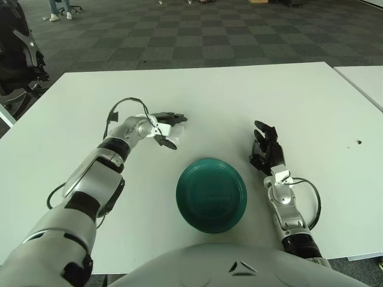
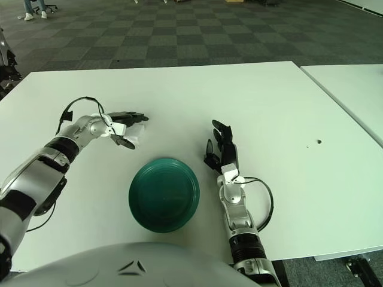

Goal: Put the charger into the plate.

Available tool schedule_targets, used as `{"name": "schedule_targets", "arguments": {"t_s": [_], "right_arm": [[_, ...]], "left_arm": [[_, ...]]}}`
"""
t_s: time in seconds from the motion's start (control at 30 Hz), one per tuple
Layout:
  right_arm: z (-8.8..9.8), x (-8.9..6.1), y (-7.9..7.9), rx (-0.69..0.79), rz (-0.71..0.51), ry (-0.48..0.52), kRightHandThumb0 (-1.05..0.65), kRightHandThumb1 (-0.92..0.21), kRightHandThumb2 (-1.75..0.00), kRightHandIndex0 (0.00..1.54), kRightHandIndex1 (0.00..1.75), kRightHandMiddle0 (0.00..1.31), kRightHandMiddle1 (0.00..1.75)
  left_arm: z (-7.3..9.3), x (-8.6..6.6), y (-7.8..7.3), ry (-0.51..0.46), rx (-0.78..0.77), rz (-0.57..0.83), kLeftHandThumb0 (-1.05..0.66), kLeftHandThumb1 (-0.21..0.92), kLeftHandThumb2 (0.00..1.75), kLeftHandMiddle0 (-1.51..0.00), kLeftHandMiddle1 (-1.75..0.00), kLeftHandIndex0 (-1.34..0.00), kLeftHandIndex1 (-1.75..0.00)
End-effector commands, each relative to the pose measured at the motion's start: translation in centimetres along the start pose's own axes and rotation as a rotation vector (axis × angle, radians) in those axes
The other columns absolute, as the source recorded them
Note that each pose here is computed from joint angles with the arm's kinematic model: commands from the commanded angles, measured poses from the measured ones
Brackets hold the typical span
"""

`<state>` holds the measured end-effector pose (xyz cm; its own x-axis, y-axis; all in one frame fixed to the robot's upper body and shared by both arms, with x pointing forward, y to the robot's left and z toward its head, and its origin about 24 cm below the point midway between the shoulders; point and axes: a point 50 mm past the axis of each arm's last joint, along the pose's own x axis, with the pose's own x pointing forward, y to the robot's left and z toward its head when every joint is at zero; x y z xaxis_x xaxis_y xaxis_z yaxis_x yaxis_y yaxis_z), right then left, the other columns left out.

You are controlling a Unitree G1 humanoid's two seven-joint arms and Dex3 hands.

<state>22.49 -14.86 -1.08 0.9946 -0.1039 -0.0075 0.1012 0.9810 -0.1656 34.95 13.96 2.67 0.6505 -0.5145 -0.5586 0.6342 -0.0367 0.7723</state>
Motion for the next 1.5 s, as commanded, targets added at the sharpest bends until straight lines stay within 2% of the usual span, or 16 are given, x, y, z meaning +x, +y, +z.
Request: {"name": "schedule_targets", "arguments": {"t_s": [0.0,0.3,0.53,0.67,0.73,0.77,0.8,0.83,0.87,0.93,0.97,1.03,1.1,1.2,1.27,1.47], "right_arm": [[-6.0,-5.6,1.8,0.000,0.048,0.343,-0.81,-0.92,-0.91,0.38,0.02,0.00,0.74],[-5.9,-5.6,1.8,-0.004,0.041,0.336,-0.81,-0.92,-0.91,0.40,0.03,0.00,0.73],[-5.8,-5.5,1.6,-0.006,0.040,0.335,-0.81,-0.92,-0.91,0.41,0.03,0.00,0.74],[-5.8,-5.4,1.7,0.001,0.041,0.342,-0.81,-0.92,-0.92,0.40,0.02,0.00,0.74],[-5.8,-5.3,1.7,0.003,0.041,0.344,-0.81,-0.92,-0.92,0.40,0.02,0.00,0.73],[-5.8,-5.3,1.7,0.003,0.041,0.344,-0.81,-0.92,-0.92,0.40,0.02,0.00,0.73],[-5.9,-5.3,1.7,0.004,0.042,0.346,-0.81,-0.92,-0.92,0.40,0.02,0.00,0.73],[-5.9,-5.3,1.7,0.004,0.042,0.347,-0.81,-0.92,-0.92,0.40,0.02,0.00,0.73],[-5.9,-5.3,1.7,0.005,0.042,0.347,-0.81,-0.92,-0.92,0.40,0.02,0.00,0.73],[-5.9,-5.3,1.6,0.005,0.042,0.348,-0.81,-0.92,-0.92,0.41,0.02,0.00,0.72],[-5.9,-5.3,1.6,0.005,0.041,0.347,-0.81,-0.92,-0.92,0.41,0.03,0.00,0.72],[-5.9,-5.3,1.5,0.006,0.041,0.345,-0.80,-0.92,-0.91,0.41,0.03,0.00,0.72],[-5.9,-5.4,1.4,0.006,0.040,0.343,-0.80,-0.92,-0.91,0.42,0.03,0.00,0.72],[-6.0,-5.4,1.2,0.003,0.040,0.340,-0.81,-0.92,-0.91,0.42,0.03,0.00,0.73],[-6.0,-5.5,1.1,0.000,0.041,0.338,-0.81,-0.92,-0.91,0.43,0.03,0.00,0.73],[-6.0,-5.6,0.9,-0.004,0.046,0.335,-0.81,-0.92,-0.92,0.43,0.04,0.00,0.74]], "left_arm": [[-0.4,-0.2,0.4,0.016,0.040,-0.017,-1.05,0.92,0.41,0.00,0.00,0.00,-0.42],[-0.4,0.2,-0.9,0.036,0.069,-0.057,-1.05,0.92,0.45,0.00,0.00,0.00,-0.52],[-0.2,0.4,-2.7,0.020,0.035,-0.084,-1.05,0.92,0.40,-0.04,-0.02,0.00,-0.83],[-0.8,0.5,-3.3,0.086,0.080,-0.080,-1.05,0.92,0.40,-0.16,-0.08,0.00,-0.97],[-0.9,0.6,-3.5,0.101,0.092,-0.065,-1.01,0.91,0.38,-0.08,-0.64,0.00,-1.25],[-0.9,0.6,-3.6,0.107,0.097,-0.053,-1.01,0.92,0.38,-0.06,-0.73,0.00,-1.29],[-1.0,0.6,-3.7,0.113,0.107,-0.022,-0.96,0.92,0.34,-0.04,-0.96,-0.01,-1.40],[-1.0,0.6,-3.7,0.118,0.114,0.001,-0.88,0.89,0.35,-0.03,-1.09,-0.03,-1.46],[-1.1,0.6,-3.9,0.123,0.131,0.034,-0.78,0.82,0.41,-0.02,-1.28,-0.06,-1.54],[-1.1,0.6,-4.1,0.126,0.151,0.066,-0.55,0.71,0.66,-0.03,-1.53,-0.27,-1.61],[-1.3,0.5,-5.0,0.141,0.178,0.099,-0.52,0.70,0.70,-0.03,-1.56,-0.30,-1.63],[-1.7,0.4,-6.5,0.161,0.217,0.147,-0.27,0.52,0.92,-0.34,-1.47,-0.41,-1.68],[-1.8,0.2,-7.3,0.171,0.225,0.177,-0.11,0.38,1.10,-0.57,-1.38,-0.51,-1.72],[-1.6,0.4,-7.5,0.172,0.210,0.201,-0.04,0.27,1.22,-0.72,-1.31,-0.58,-1.74],[-1.5,0.4,-7.9,0.179,0.188,0.205,-0.02,0.24,1.27,-0.75,-1.33,-0.59,-1.74],[-1.3,0.6,-8.3,0.194,0.102,0.213,0.00,0.17,1.41,-0.75,-1.52,-0.57,-1.75]]}}
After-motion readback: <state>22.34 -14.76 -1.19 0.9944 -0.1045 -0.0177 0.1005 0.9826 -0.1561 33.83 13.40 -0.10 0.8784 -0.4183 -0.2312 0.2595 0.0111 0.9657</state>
